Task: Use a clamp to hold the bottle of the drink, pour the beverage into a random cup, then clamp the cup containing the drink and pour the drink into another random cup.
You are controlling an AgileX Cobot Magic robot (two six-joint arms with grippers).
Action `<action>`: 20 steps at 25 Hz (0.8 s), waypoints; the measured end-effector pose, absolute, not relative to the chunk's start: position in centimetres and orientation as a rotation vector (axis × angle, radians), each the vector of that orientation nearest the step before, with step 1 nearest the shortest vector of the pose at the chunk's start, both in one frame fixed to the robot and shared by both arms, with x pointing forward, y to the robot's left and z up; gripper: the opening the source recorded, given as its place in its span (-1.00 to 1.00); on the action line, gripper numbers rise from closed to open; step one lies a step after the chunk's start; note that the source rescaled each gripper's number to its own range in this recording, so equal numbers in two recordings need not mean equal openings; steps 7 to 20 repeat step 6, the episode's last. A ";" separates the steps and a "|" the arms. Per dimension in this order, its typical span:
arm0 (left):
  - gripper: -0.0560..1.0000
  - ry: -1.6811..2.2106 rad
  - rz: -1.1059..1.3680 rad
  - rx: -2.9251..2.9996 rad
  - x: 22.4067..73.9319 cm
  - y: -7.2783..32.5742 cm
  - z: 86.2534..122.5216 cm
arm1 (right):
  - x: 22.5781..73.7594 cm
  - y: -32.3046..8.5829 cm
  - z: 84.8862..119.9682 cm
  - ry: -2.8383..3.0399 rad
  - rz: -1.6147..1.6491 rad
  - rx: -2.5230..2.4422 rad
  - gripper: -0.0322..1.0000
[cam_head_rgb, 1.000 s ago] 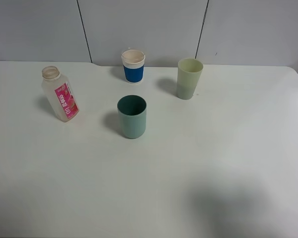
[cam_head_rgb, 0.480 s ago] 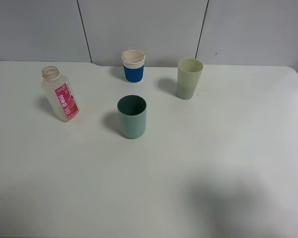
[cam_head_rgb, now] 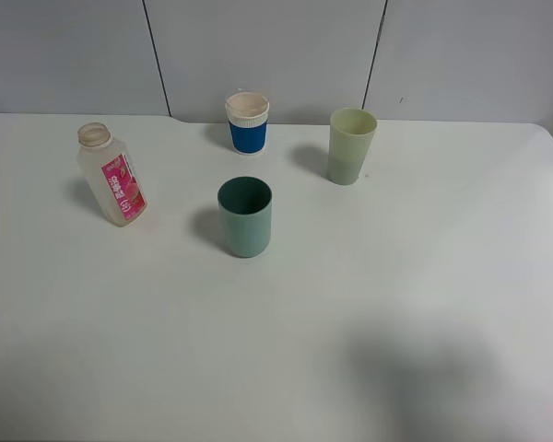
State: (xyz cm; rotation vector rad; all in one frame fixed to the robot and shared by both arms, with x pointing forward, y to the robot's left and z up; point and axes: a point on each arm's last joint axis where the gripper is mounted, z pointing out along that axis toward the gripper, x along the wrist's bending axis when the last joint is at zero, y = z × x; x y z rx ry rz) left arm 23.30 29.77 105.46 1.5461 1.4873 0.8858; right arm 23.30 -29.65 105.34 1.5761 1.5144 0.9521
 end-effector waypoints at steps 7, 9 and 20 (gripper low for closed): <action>1.00 1.483 0.889 1.551 23.3 29.8 105.5 | 23.3 -29.6 105.3 1.563 0.910 1.508 1.00; 1.00 1.483 0.889 1.551 23.3 29.8 105.5 | 23.3 -29.6 105.3 1.563 0.910 1.508 1.00; 1.00 1.483 0.889 1.551 23.3 29.8 105.5 | 23.3 -29.6 105.3 1.563 0.910 1.508 1.00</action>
